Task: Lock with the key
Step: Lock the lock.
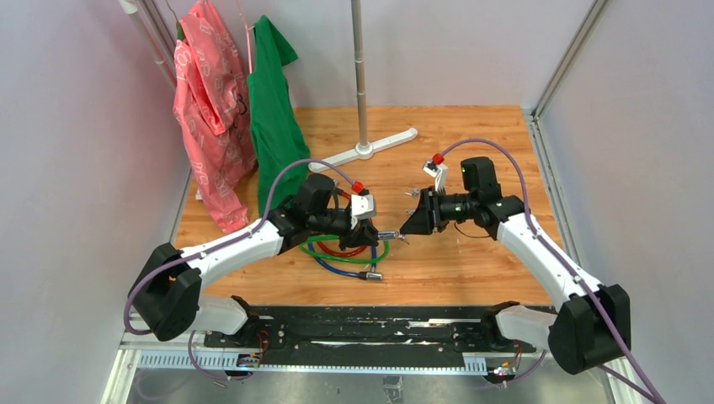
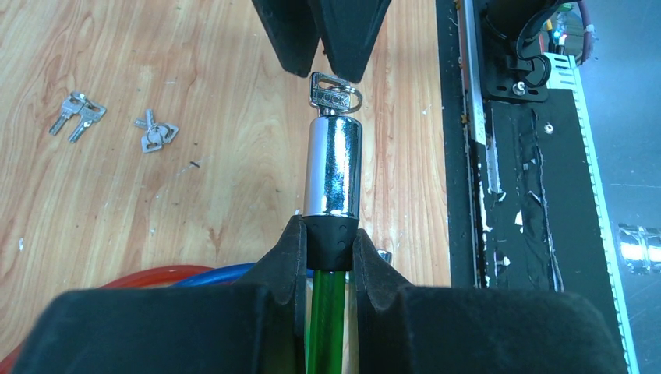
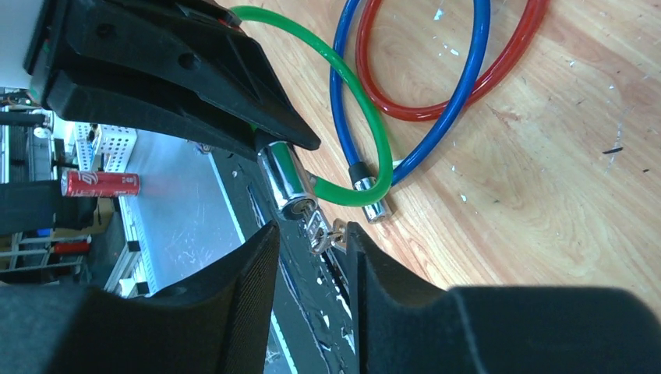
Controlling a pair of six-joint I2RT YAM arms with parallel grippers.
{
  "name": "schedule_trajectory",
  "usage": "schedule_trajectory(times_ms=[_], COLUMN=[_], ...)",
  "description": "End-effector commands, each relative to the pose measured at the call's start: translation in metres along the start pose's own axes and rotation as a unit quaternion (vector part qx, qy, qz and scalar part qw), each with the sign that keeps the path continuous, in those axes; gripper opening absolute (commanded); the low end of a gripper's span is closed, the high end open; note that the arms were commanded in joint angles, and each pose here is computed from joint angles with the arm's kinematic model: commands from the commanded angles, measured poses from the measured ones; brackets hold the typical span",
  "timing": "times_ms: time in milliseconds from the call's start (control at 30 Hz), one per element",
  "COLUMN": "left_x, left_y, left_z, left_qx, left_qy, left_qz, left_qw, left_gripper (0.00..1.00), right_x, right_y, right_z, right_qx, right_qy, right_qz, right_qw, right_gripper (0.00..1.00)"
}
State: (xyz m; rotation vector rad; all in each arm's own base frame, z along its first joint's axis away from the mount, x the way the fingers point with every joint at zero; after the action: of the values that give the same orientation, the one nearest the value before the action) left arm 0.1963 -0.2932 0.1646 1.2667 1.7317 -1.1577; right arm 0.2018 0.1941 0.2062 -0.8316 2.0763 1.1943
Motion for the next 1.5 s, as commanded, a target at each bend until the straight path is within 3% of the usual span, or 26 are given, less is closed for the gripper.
schedule_trajectory(times_ms=[0, 167, 500, 667, 767, 867, 1033, 1167, 1267, 1400, 1433, 1467], left_x=[0.039, 0.04, 0.04, 0.039, 0.041, 0.04, 0.039, 0.037, 0.038, 0.038, 0.038, 0.038], left_y=[0.003, 0.002, 0.003, 0.002, 0.002, 0.0, 0.0, -0.001, -0.001, -0.001, -0.001, -0.001], left_z=[-0.004, -0.004, -0.003, -0.003, -0.004, -0.003, -0.002, -0.002, -0.002, -0.003, -0.003, -0.003], left_qx=[-0.017, -0.014, -0.014, -0.014, -0.013, -0.008, -0.003, -0.003, -0.003, -0.003, -0.004, -0.004], left_qy=[0.067, 0.068, 0.067, 0.065, 0.068, 0.065, 0.062, 0.06, 0.062, 0.062, 0.062, 0.062], left_qz=[-0.045, -0.048, -0.047, -0.047, -0.048, -0.049, -0.052, -0.05, -0.051, -0.053, -0.053, -0.052], left_qw=[0.997, 0.996, 0.997, 0.997, 0.996, 0.997, 0.997, 0.997, 0.997, 0.997, 0.997, 0.997], left_gripper=[0.0, 0.0, 0.0, 0.0, 0.0, 0.0, 0.0, 0.0, 0.0, 0.0, 0.0, 0.0], right_x=[0.008, 0.013, 0.015, 0.015, 0.02, 0.021, 0.01, 0.005, 0.004, -0.013, -0.013, -0.016], right_y=[-0.001, -0.001, 0.003, 0.004, 0.003, 0.001, 0.016, 0.016, 0.019, 0.033, 0.035, 0.038], right_z=[0.0, 0.003, 0.008, 0.011, 0.01, 0.01, 0.015, 0.016, 0.02, 0.018, 0.018, 0.018], right_qx=[-0.034, -0.049, -0.092, -0.078, -0.043, 0.008, 0.036, 0.073, 0.103, 0.177, 0.193, 0.203], right_qy=[0.016, 0.023, 0.031, 0.036, 0.037, 0.026, -0.046, -0.053, -0.035, -0.051, -0.04, -0.041], right_qz=[0.011, 0.024, 0.034, 0.004, -0.062, -0.199, -0.465, -0.558, -0.663, -0.785, -0.815, -0.83], right_qw=[0.999, 0.998, 0.995, 0.996, 0.996, 0.98, 0.883, 0.825, 0.74, 0.592, 0.545, 0.518], right_gripper=[0.41, 0.41, 0.23, 0.01, 0.0, 0.0, 0.0, 0.0, 0.0, 0.0, 0.0, 0.0])
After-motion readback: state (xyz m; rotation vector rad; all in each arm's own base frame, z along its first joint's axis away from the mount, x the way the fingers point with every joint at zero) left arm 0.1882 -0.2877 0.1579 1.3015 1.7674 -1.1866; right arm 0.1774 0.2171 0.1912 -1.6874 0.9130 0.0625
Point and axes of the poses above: each gripper's point midway between its finger pads, its own z axis out along the fingers, its own y axis along the line the jaws close on, x = y × z, the point moved 3 cm from there along -z, back along the fingers, and after that the axes turned 11 degrees about -z, right-handed, at the moved point
